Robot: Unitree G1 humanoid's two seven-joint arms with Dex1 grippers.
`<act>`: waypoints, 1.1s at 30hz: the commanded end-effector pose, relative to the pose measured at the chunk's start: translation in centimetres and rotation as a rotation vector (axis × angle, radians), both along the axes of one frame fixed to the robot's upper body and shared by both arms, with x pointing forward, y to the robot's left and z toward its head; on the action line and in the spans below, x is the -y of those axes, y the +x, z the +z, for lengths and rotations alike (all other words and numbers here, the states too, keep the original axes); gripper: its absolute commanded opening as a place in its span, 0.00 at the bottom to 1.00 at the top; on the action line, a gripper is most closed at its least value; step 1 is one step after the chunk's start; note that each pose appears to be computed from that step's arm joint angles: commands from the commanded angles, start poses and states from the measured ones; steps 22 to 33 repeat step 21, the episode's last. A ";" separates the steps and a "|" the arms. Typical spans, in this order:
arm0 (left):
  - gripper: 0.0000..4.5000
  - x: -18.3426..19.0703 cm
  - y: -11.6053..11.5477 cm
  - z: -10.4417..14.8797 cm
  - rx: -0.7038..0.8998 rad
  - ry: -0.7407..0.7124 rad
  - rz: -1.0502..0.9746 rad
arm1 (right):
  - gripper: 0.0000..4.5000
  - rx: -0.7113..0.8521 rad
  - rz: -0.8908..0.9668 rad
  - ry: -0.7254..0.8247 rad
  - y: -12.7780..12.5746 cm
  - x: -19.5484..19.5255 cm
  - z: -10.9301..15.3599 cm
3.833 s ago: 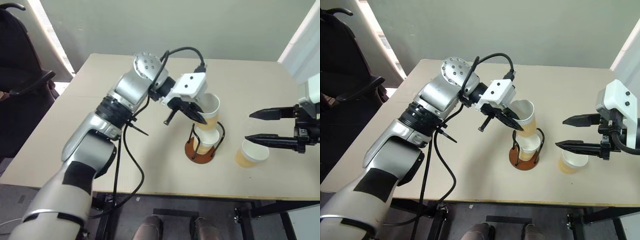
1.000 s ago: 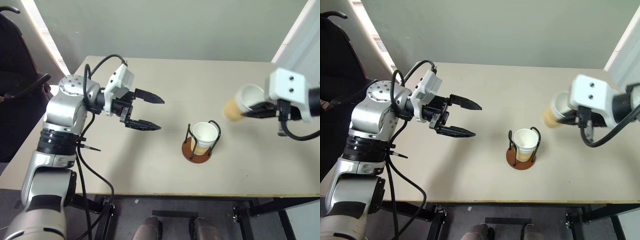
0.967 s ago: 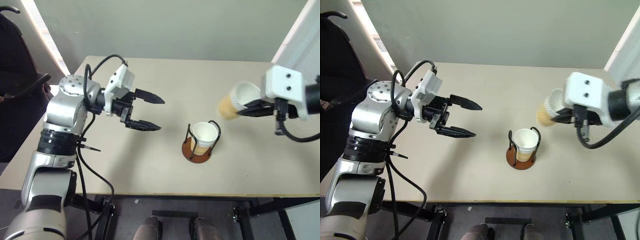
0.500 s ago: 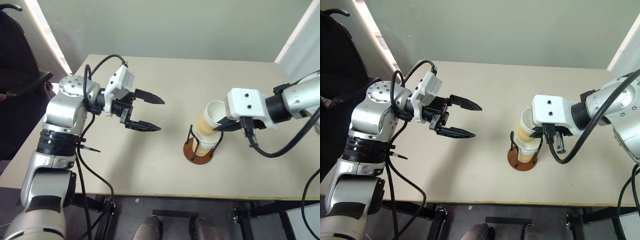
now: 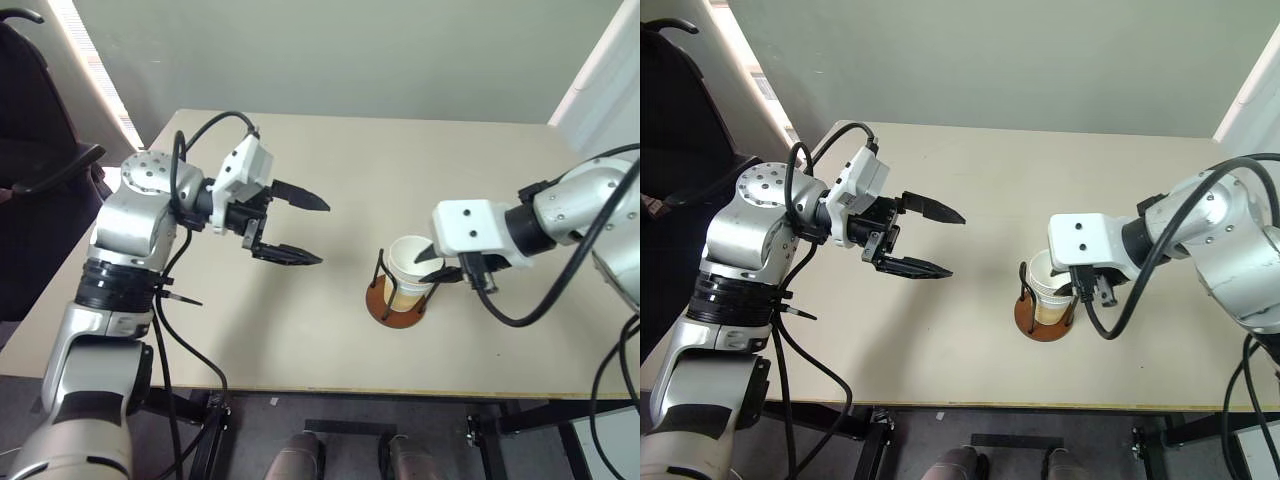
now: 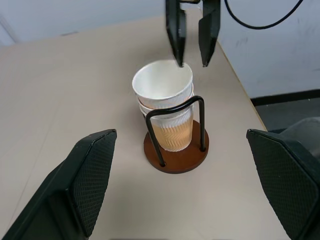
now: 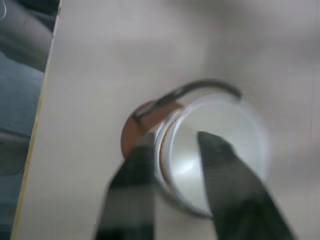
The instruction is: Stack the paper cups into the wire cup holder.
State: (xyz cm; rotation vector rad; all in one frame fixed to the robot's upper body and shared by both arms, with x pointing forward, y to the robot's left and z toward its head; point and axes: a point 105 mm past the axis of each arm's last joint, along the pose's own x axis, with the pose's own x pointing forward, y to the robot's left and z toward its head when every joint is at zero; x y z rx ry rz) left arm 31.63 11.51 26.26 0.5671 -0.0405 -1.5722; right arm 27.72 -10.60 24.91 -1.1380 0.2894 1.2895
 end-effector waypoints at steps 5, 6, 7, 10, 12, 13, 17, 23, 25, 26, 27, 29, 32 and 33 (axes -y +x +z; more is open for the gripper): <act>1.00 -0.3 0.2 0.7 0.039 -0.034 0.050 | 0.72 0.048 -0.095 0.305 0.9 -0.5 5.8; 1.00 -0.4 0.3 0.8 0.038 -0.053 0.070 | 0.72 0.037 -0.122 0.367 0.9 -0.3 6.5; 1.00 -0.7 0.4 1.0 0.040 -0.075 0.099 | 0.72 0.018 -0.156 0.439 1.0 0.2 7.1; 1.00 -1.9 0.8 1.4 0.052 -0.125 0.190 | 0.72 -0.006 -0.278 0.566 1.9 2.5 7.3; 1.00 -3.5 1.1 1.8 0.067 -0.166 0.293 | 0.72 -0.012 -0.406 0.617 3.1 5.2 6.0; 1.00 -4.1 1.2 2.0 0.072 -0.182 0.336 | 0.72 -0.018 -0.438 0.626 3.3 5.9 5.4; 1.00 -6.9 1.2 2.4 0.075 -0.205 0.472 | 0.72 -0.058 -0.470 0.642 3.6 6.1 3.3; 1.00 -8.9 0.8 2.3 0.063 -0.205 0.564 | 0.72 -0.065 -0.451 0.666 3.9 5.3 2.8; 1.00 -8.9 0.8 2.3 0.063 -0.205 0.564 | 0.72 -0.065 -0.451 0.666 3.9 5.3 2.8; 1.00 -8.9 0.8 2.3 0.063 -0.205 0.564 | 0.72 -0.065 -0.451 0.666 3.9 5.3 2.8; 1.00 -8.9 0.8 2.3 0.063 -0.205 0.564 | 0.72 -0.065 -0.451 0.666 3.9 5.3 2.8; 1.00 -8.9 0.8 2.3 0.063 -0.205 0.564 | 0.72 -0.065 -0.451 0.666 3.9 5.3 2.8; 1.00 -8.9 0.8 2.3 0.063 -0.205 0.564 | 0.72 -0.065 -0.451 0.666 3.9 5.3 2.8; 1.00 -8.9 0.8 2.3 0.063 -0.205 0.564 | 0.72 -0.065 -0.451 0.666 3.9 5.3 2.8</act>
